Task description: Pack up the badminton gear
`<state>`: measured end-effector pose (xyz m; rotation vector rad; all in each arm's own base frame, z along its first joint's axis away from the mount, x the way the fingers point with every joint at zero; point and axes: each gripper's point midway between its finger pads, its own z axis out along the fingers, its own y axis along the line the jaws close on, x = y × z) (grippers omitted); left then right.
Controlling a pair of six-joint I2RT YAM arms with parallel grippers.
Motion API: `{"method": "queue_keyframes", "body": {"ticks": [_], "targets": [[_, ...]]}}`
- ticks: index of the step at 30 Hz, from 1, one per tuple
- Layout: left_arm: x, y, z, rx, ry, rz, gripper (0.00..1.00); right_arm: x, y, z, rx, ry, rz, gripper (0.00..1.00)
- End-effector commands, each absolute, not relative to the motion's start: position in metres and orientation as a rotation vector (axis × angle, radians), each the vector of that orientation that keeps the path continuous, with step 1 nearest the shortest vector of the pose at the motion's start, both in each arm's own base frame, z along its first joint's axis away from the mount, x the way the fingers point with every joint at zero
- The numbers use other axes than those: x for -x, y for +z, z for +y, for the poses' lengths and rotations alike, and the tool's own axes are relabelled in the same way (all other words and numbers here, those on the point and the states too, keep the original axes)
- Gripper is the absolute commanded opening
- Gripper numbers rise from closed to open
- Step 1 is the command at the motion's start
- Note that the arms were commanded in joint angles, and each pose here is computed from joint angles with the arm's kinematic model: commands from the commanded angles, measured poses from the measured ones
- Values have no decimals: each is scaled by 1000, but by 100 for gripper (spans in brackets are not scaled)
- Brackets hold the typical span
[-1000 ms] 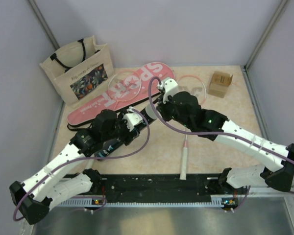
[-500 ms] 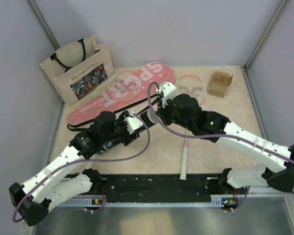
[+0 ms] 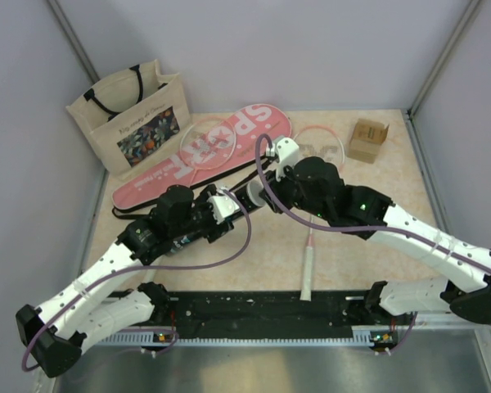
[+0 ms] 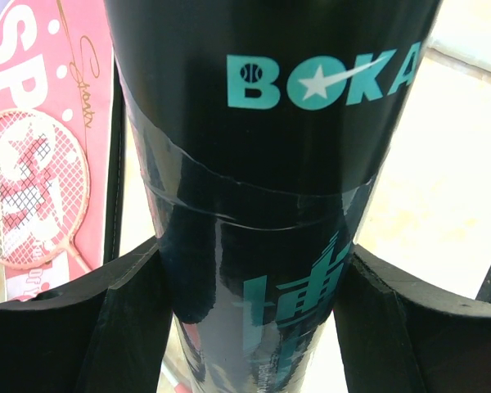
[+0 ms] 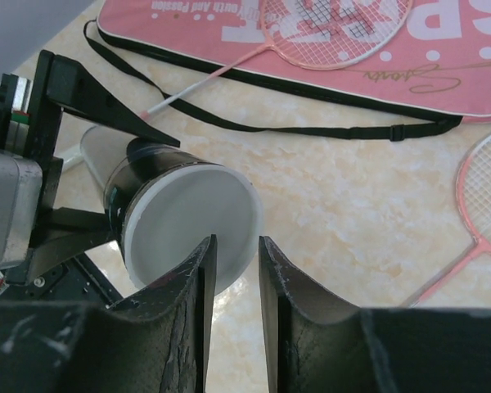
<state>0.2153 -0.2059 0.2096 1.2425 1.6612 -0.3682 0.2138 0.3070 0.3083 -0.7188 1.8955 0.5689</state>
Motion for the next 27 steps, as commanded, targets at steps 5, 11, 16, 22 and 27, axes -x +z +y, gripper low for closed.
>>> {"method": "queue_keyframes", "body": {"ticks": [5, 11, 16, 22, 27], "targets": [[-220, 239, -219, -1179, -414, 1547, 23, -206, 356, 319, 668, 699, 1795, 27], [-218, 247, -225, -1161, -459, 1522, 22, -201, 344, 340, 728, 768, 1790, 27], [-216, 258, -232, -1101, -528, 1491, 21, -190, 312, 350, 776, 830, 1867, 26], [-214, 273, -237, -1060, -568, 1436, 19, -183, 275, 351, 780, 842, 1966, 26], [-212, 278, -241, -1053, -592, 1410, 19, -173, 264, 358, 761, 967, 1991, 27]]}}
